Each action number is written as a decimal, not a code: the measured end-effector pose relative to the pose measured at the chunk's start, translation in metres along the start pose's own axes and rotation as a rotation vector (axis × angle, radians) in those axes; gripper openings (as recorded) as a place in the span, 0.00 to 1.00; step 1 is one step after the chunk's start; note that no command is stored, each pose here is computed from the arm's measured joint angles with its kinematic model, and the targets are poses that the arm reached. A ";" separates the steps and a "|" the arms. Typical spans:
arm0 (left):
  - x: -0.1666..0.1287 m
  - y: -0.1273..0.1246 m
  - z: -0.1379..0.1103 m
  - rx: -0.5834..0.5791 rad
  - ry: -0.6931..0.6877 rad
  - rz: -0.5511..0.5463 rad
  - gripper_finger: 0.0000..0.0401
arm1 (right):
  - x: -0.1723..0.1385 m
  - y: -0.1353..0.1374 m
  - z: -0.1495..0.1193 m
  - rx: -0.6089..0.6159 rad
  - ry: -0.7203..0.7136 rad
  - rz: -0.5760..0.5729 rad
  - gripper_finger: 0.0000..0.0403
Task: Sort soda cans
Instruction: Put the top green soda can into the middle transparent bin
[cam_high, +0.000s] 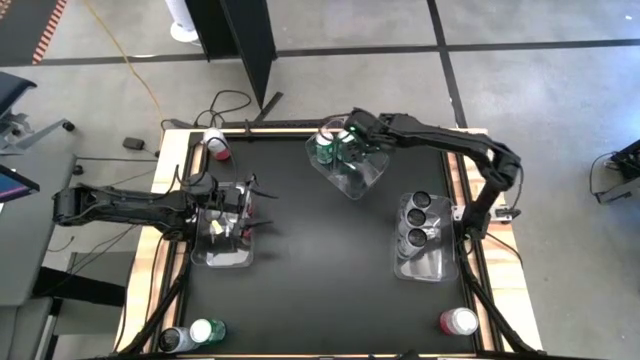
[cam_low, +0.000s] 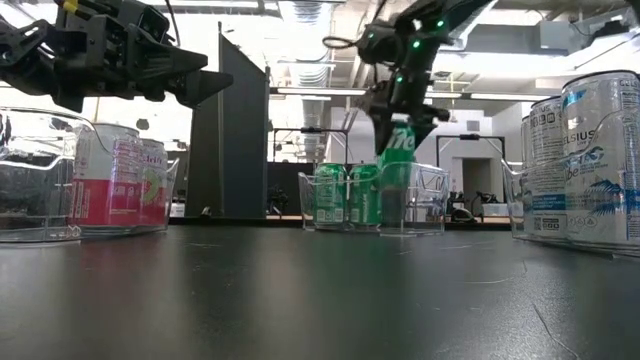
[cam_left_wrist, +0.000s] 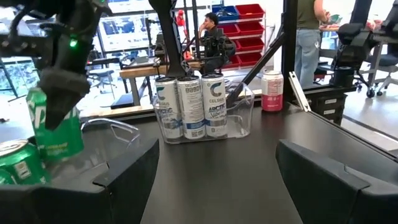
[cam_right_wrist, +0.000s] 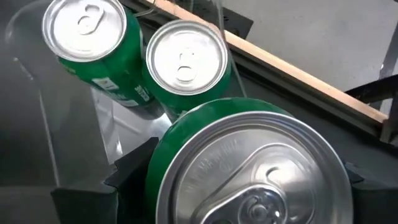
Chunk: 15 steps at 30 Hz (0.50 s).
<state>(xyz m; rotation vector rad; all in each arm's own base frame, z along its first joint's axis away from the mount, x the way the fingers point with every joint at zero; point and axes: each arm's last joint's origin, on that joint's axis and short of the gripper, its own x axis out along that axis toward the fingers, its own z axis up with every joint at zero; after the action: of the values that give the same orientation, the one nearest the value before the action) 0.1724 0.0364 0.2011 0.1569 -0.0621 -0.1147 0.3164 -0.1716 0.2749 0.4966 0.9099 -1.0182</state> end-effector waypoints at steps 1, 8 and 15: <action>0.000 0.000 0.000 -0.001 0.000 0.000 0.79 | 0.004 0.003 0.002 -0.003 0.007 -0.004 0.78; 0.000 0.000 -0.002 -0.007 0.016 -0.002 0.79 | 0.035 0.015 0.000 -0.021 0.092 -0.055 0.78; 0.000 0.000 -0.002 -0.011 0.023 -0.003 0.79 | 0.056 0.021 -0.005 -0.018 0.131 -0.083 0.79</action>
<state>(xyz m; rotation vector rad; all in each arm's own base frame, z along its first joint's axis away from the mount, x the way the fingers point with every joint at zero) 0.1725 0.0365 0.1988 0.1476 -0.0386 -0.1160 0.3447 -0.1864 0.2247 0.5181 1.0625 -1.0612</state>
